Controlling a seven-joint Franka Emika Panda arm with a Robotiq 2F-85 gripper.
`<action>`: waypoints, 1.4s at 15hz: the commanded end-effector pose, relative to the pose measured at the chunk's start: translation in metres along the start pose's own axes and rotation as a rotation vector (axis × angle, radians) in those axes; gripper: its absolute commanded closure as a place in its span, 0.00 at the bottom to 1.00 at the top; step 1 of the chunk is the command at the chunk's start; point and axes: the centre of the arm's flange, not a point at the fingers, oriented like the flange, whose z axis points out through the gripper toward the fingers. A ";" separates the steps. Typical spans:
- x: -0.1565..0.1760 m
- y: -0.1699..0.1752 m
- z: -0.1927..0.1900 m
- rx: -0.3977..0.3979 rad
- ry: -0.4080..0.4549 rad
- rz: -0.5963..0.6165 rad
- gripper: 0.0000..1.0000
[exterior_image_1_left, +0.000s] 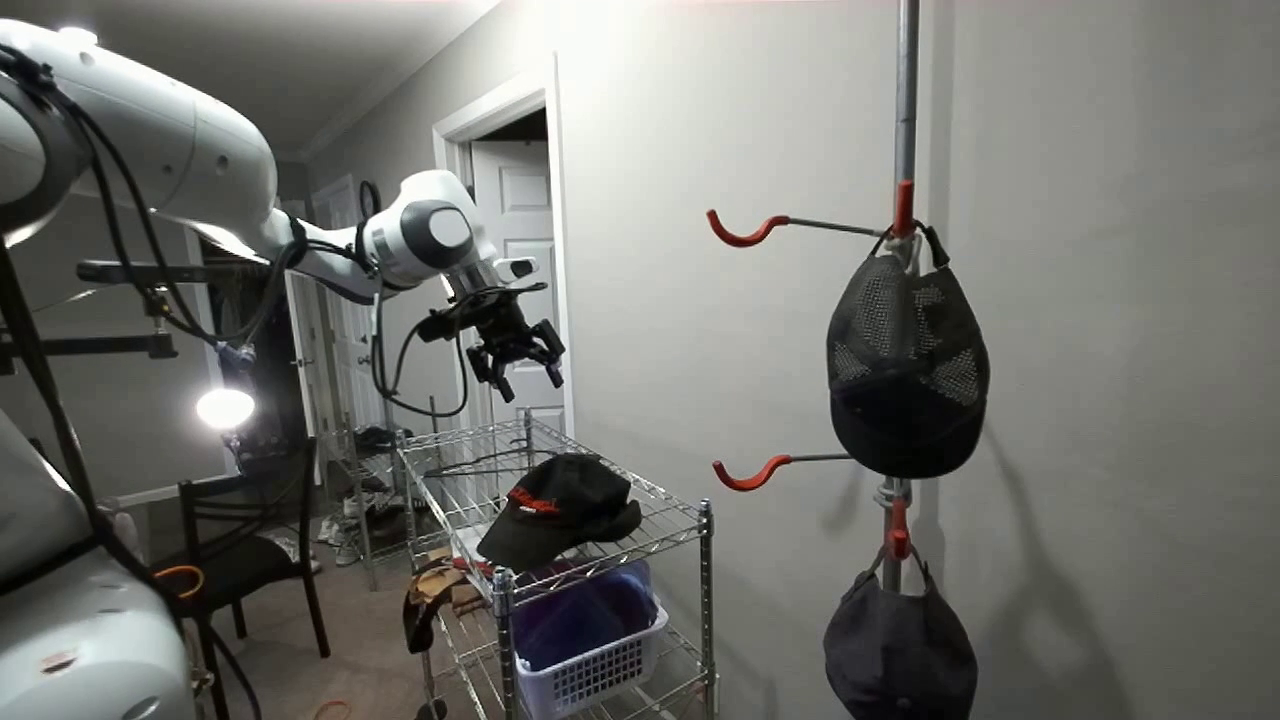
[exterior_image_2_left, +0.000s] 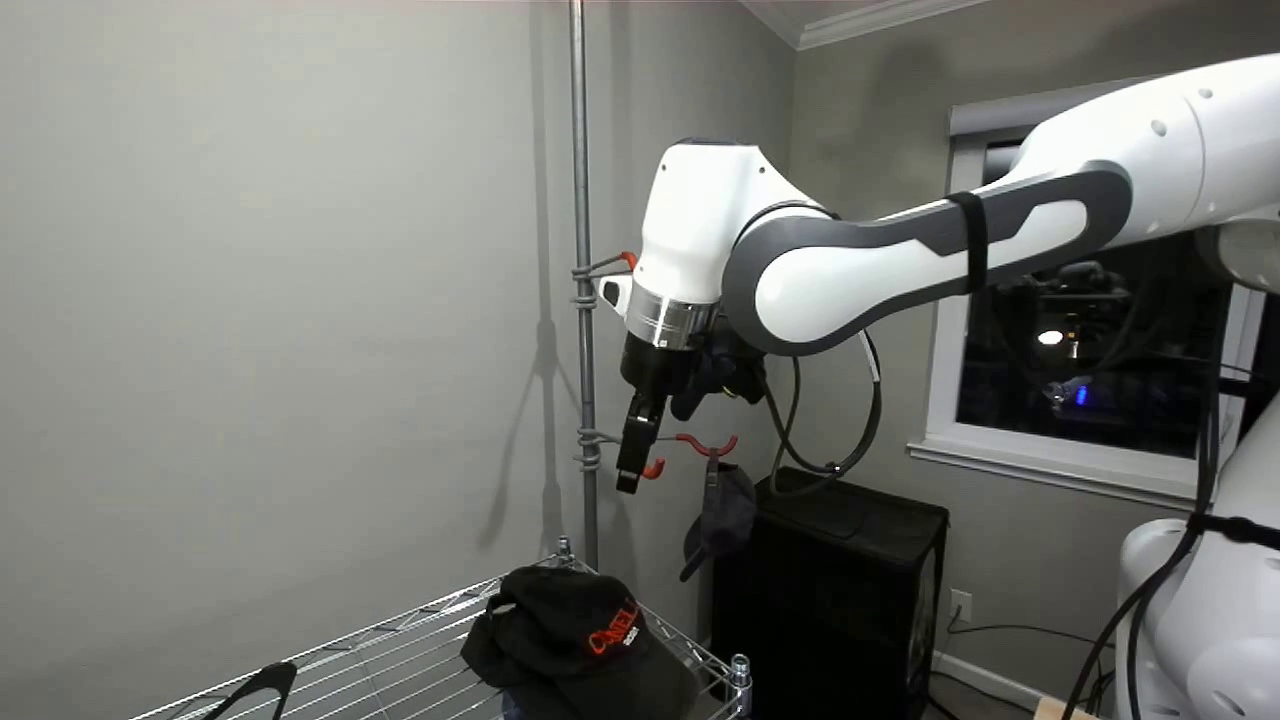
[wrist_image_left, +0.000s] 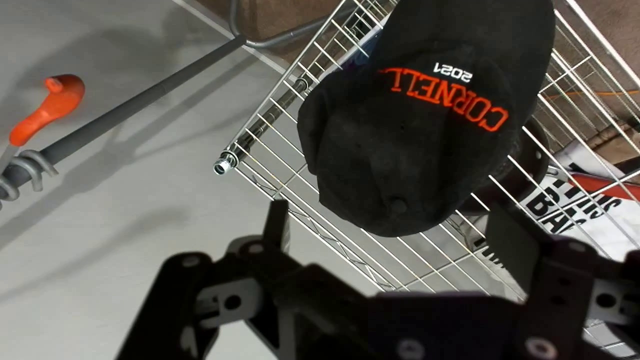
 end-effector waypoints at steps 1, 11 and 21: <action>0.024 -0.011 0.039 0.116 0.047 -0.100 0.00; 0.065 -0.021 0.143 0.258 -0.039 -0.217 0.00; 0.048 -0.006 0.170 0.268 -0.165 -0.174 0.00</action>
